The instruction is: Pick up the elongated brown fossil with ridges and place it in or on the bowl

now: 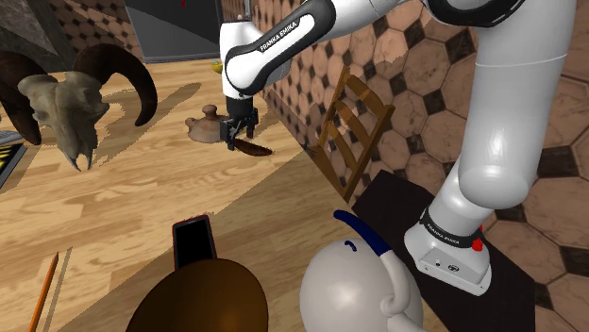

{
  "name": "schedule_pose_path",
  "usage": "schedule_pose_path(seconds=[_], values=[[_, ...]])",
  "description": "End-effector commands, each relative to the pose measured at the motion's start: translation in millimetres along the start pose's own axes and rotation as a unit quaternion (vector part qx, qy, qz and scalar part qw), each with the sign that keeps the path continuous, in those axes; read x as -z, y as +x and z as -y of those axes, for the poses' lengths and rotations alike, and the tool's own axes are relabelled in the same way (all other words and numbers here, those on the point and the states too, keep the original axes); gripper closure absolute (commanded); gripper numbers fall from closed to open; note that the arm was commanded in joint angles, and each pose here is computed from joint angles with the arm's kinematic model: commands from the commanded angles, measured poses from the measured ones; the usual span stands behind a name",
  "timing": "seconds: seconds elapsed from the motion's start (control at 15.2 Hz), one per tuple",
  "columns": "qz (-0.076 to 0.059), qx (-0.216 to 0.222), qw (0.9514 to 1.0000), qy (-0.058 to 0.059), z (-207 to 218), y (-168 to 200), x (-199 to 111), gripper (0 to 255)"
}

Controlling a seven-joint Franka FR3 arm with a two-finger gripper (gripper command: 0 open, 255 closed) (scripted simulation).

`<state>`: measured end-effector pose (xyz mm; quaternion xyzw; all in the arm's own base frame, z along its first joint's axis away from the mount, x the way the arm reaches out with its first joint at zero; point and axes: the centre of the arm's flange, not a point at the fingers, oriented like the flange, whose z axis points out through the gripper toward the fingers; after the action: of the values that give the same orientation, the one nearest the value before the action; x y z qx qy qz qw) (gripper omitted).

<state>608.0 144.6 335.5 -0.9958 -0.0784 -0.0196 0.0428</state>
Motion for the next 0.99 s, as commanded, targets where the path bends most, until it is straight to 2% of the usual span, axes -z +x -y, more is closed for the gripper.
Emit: schedule_pose_path(seconds=[0.0, 0.07, 0.13, 0.66, 0.92], values=[[0.000, 0.000, 1.0000, 0.000, 0, 0, 0, 0], [0.000, 0.000, 1.0000, 0.000, 0, 0, 0, 0], [0.000, 0.000, 1.0000, 0.000, 0, 0, 0, 255], [0.000, 0.000, 1.0000, 0.000, 3, 1, -3, 255], [0.000, 0.000, 1.0000, 0.000, 1, 1, 16, 255]])
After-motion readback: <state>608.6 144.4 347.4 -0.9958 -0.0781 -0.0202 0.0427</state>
